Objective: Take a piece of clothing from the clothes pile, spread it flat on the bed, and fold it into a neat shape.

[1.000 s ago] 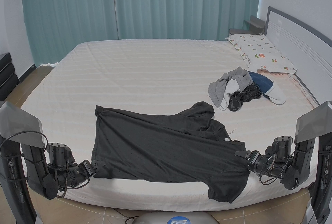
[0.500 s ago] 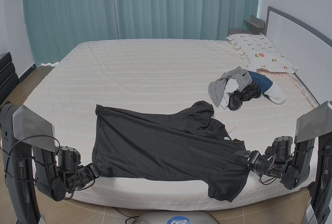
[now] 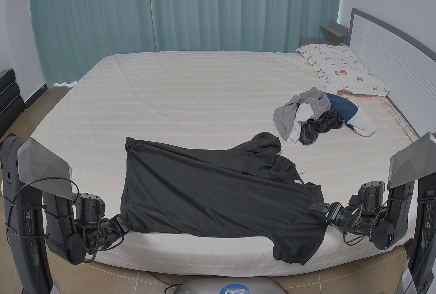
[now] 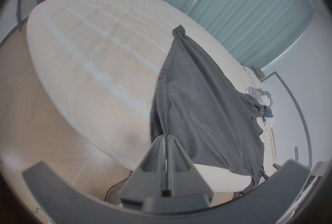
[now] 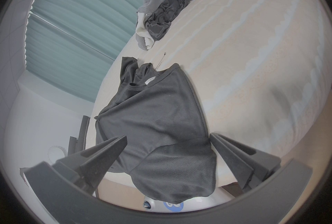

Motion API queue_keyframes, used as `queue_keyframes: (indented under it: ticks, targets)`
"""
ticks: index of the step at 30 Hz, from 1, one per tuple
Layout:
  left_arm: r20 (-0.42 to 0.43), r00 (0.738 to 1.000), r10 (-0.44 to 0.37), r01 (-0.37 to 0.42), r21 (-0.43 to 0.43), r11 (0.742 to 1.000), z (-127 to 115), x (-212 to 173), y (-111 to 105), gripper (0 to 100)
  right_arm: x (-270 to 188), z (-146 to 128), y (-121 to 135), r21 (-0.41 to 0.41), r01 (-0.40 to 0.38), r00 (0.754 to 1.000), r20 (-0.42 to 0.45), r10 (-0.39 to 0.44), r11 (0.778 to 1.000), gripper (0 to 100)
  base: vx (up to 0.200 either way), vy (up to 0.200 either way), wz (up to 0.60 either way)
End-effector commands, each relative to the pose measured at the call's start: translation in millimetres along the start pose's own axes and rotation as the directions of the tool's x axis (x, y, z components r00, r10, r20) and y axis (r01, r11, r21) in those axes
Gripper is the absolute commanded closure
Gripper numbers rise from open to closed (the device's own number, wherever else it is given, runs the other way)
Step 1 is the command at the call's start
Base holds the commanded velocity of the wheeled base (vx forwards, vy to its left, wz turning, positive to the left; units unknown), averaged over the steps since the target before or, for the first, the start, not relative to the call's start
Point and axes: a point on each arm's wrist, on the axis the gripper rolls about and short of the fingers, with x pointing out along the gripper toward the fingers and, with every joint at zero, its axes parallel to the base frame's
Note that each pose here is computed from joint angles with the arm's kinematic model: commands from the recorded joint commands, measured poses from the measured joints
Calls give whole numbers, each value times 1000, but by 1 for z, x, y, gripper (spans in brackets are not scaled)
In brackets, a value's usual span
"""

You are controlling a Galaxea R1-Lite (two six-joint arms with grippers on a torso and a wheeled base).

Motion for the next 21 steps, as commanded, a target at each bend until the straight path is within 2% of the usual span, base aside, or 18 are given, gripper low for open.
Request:
queue_keyframes:
  ticks: [1, 7, 9, 10, 16, 21]
  targets:
    - [28, 1000, 5, -4, -31, 999, 9, -14, 5, 100, 4, -4, -6, 2, 21, 1000, -19, -21, 1000, 0, 0, 0, 0]
    - [34, 999, 8, -7, -35, 999, 11, -16, 7, 100, 7, -8, -7, -9, 25, 999, -36, -25, 1000, 0, 0, 0, 0]
    - [35, 999, 9, -8, -36, 999, 11, -16, 7, 100, 7, -11, -10, -40, 36, 998, -48, -38, 999, 0, 0, 0, 0]
    - [36, 999, 10, -8, -37, 999, 11, -17, 8, 100, 7, -11, -10, -52, 37, 998, -50, -39, 998, 100, 0, 0, 0]
    - [51, 998, 34, -32, -37, 999, 16, -18, 15, 100, -2, -15, -11, -100, 75, 996, -48, -80, 992, 100, 0, 0, 0]
    - [55, 996, 71, -72, 11, 997, 18, -23, 26, 100, -13, -15, -15, -174, 106, 990, -74, -121, 979, 100, 0, 0, 0]
